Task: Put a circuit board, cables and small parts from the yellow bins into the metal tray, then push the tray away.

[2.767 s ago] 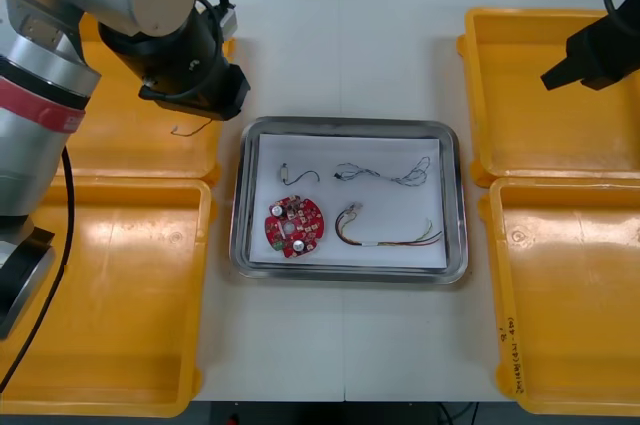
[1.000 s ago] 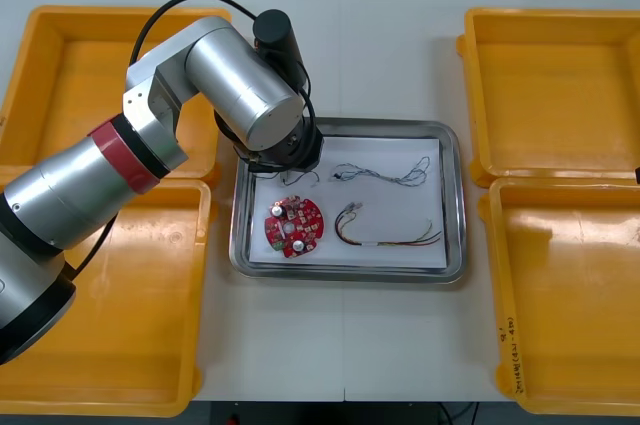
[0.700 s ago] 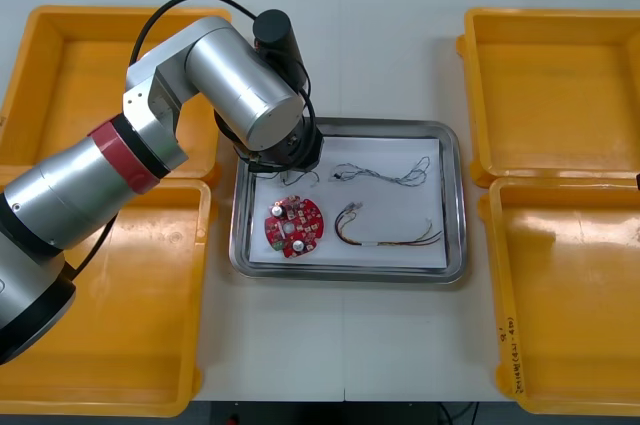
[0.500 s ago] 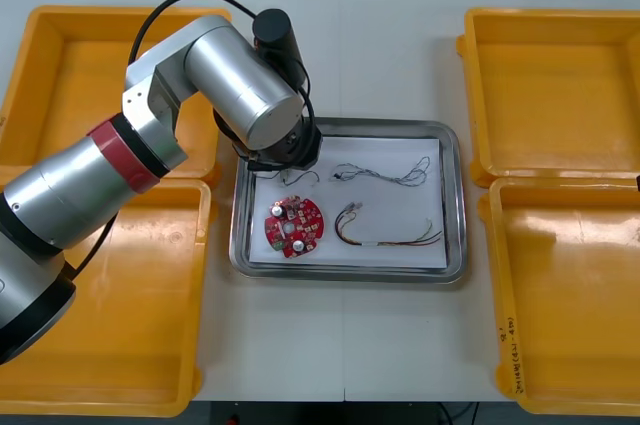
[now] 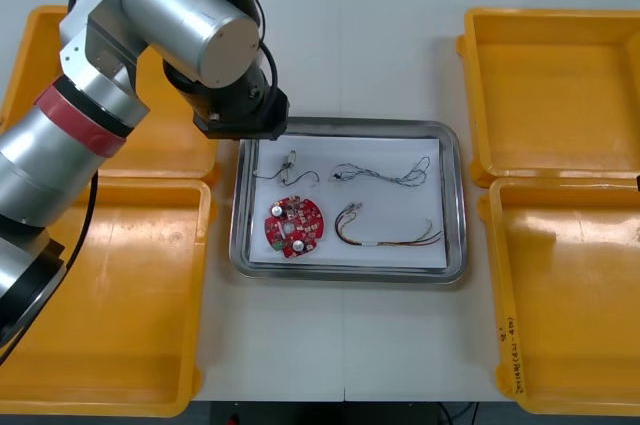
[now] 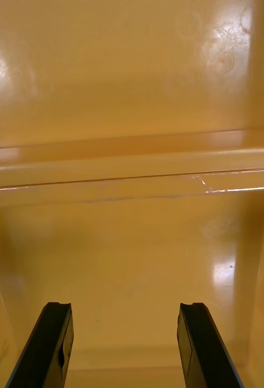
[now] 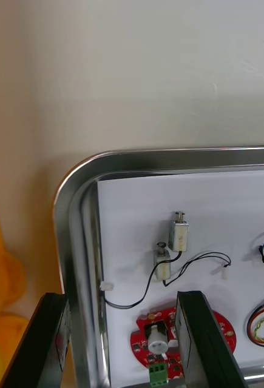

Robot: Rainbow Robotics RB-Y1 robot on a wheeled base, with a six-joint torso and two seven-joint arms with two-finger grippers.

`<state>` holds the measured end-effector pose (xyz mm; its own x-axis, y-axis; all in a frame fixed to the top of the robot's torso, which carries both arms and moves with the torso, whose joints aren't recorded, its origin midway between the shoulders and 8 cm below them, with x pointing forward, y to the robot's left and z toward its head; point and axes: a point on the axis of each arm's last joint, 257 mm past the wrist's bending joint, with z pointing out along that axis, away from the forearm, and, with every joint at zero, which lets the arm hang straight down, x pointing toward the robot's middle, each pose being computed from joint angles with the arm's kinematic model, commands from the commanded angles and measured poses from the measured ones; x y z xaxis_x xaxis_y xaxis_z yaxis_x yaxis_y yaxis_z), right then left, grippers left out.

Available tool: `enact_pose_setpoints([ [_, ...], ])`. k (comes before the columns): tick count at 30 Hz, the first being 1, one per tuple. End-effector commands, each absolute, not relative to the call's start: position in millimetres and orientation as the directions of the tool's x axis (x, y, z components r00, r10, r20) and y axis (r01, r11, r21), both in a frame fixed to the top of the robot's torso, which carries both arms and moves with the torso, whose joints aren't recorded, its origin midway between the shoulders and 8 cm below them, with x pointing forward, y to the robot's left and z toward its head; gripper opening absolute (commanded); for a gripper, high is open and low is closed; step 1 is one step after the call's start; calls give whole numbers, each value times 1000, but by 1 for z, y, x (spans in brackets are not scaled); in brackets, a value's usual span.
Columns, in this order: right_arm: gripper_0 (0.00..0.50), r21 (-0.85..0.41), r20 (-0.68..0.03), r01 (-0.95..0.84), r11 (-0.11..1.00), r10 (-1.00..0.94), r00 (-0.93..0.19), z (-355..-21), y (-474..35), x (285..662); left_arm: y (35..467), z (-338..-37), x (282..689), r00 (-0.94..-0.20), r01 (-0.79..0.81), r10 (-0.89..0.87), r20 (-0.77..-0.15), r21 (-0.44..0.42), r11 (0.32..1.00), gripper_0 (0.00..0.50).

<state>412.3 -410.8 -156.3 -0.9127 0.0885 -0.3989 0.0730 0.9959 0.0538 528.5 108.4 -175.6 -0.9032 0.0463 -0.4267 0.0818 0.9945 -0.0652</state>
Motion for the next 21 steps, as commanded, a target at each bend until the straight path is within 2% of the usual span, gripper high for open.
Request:
enact_pose_setpoints([
  [1, 500, 31, -444, 122, 992, 123, -888, -134, -428, 412, 139, -114, 539, -862, 138, 119, -493, -3, 990, 500],
  [11, 500, 36, -464, 97, 995, 102, -880, -129, -423, 416, 224, -84, 524, -881, 55, 84, -466, 76, 996, 500],
  [21, 500, 40, -469, 4, 999, 22, -883, -113, -408, 410, 284, -77, 510, -884, -30, 2, -467, 61, 998, 500],
])
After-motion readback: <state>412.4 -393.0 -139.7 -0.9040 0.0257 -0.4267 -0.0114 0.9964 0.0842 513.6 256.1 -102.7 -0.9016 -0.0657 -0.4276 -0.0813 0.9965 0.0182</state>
